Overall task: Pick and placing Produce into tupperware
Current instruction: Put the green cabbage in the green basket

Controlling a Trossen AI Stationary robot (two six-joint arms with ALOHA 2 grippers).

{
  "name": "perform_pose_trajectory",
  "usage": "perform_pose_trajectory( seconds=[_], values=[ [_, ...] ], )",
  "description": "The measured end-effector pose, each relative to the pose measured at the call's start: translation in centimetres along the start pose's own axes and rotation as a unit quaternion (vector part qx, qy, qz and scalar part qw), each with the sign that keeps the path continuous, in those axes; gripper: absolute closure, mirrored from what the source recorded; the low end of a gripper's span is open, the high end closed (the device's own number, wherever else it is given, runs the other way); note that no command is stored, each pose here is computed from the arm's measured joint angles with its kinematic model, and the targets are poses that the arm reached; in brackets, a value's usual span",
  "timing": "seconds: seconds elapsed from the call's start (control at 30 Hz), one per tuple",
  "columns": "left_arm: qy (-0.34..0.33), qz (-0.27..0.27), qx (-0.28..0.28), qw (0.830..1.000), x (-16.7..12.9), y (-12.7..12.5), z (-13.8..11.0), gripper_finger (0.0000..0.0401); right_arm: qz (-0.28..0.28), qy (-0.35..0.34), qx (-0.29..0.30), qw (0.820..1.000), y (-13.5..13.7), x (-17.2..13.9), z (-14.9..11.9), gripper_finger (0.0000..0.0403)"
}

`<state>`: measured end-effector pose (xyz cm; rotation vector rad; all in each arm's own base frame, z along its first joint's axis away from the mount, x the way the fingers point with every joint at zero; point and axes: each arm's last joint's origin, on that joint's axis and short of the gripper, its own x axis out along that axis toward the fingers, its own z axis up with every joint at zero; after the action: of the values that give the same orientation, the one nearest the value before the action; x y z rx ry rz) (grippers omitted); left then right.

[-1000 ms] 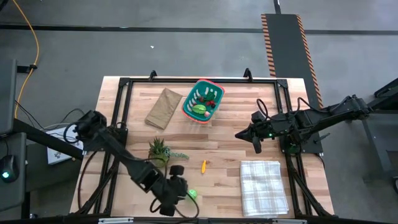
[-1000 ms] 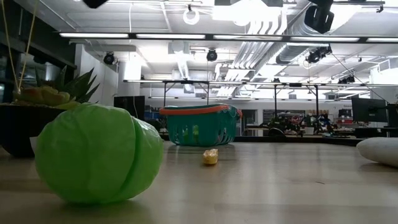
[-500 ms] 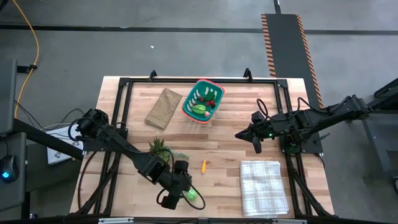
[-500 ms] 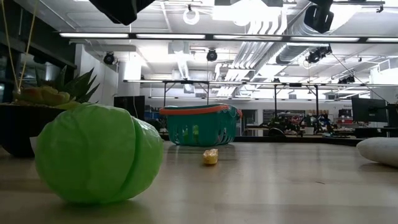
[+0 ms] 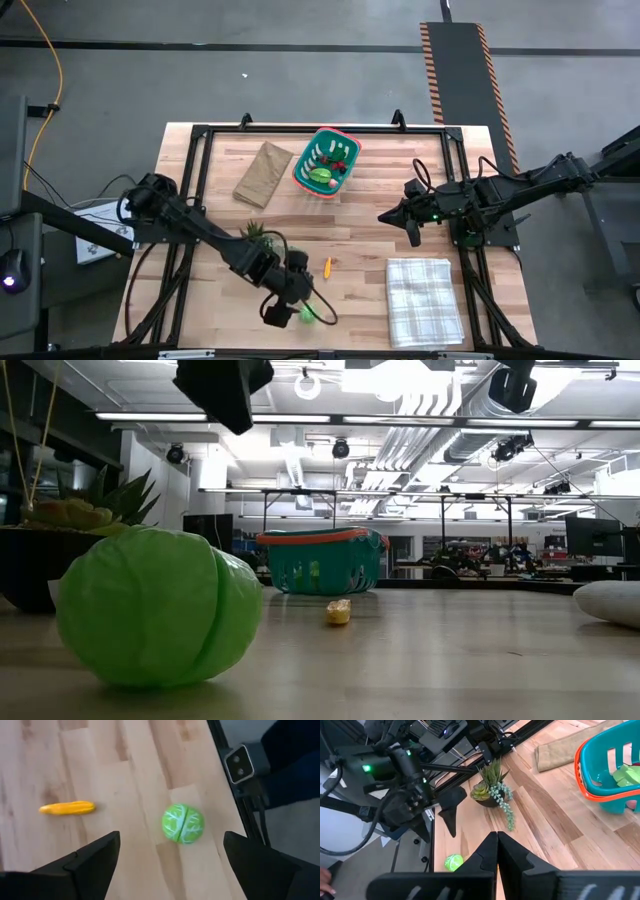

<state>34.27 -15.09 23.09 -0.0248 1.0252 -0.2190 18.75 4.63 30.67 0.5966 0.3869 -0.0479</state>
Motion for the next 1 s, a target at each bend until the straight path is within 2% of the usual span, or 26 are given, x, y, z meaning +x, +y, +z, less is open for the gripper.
perform_pose_trajectory(
  seconds=[0.23,0.43,0.5,0.7,1.0],
  values=[
    [0.028,-0.008,0.018,0.999,1.8,-0.1,-0.5,0.0054,0.0,0.0,0.003,1.0,0.0,0.0,0.0,0.0402],
    [0.012,-0.021,0.025,0.999,3.3,-0.3,-0.2,0.0054,-0.001,0.0,0.004,1.0,0.0,0.0,0.0,0.0402],
    [0.035,-0.024,0.026,0.999,3.6,-0.2,-0.7,0.0054,0.001,-0.001,0.004,1.0,0.0,0.0,0.0,0.0402],
    [0.011,-0.042,0.021,0.999,4.8,-0.4,-0.2,0.0054,0.0,0.0,0.004,1.0,0.0,0.0,0.0,0.0402],
    [0.016,-0.028,0.034,0.999,6.0,-0.3,-0.5,0.0054,0.001,-0.002,0.004,1.0,0.0,0.0,0.0,0.0402]
  ],
)
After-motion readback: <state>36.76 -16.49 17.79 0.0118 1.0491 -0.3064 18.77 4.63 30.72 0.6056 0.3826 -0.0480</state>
